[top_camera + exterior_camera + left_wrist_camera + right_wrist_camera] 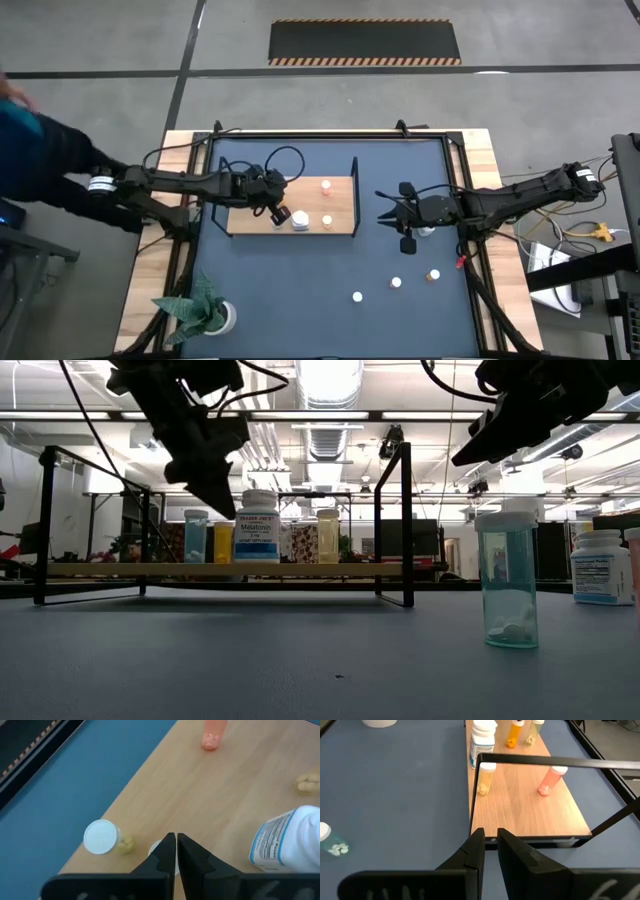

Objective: Pick and place medicine bottles onto shelf by color
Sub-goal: Put the top orange pill bottle on the shelf, then adjust the white pill bottle on the shelf

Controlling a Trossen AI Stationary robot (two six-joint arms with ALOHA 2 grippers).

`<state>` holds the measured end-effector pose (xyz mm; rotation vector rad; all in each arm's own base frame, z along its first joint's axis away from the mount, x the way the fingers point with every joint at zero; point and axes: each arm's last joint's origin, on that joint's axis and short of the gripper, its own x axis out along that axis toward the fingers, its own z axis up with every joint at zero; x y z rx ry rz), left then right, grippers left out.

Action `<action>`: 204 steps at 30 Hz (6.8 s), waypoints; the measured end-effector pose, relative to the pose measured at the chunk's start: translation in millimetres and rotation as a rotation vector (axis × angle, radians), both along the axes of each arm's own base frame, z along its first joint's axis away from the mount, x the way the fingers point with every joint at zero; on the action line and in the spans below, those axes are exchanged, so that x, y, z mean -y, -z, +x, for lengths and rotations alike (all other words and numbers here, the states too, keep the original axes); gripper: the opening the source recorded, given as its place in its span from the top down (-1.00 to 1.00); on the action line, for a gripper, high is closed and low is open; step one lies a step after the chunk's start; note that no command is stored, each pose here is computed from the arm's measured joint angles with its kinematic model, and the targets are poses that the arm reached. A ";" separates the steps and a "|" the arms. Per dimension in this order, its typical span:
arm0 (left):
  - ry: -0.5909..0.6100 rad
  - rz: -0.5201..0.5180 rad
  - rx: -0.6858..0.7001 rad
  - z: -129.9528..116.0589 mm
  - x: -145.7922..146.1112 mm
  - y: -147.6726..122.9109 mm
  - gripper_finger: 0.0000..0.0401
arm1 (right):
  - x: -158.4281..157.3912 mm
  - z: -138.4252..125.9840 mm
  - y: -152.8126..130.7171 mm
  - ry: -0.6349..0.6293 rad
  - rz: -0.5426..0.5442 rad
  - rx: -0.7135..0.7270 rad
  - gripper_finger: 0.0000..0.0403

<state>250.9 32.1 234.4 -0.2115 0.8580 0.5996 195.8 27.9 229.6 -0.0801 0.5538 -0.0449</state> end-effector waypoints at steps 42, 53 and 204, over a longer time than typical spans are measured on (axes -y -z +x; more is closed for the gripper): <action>-0.055 0.035 0.015 -5.5 -1.5 -6.9 1.00 | 0.2 -0.7 2.6 0.010 0.012 -0.006 0.79; -0.065 0.010 -0.019 -5.6 -1.0 5.1 1.00 | 0.2 -0.7 2.6 0.010 0.012 -0.006 0.79; 0.516 0.059 0.112 18.1 104.2 9.1 1.00 | -5.8 0.0 0.4 0.044 0.126 0.033 0.79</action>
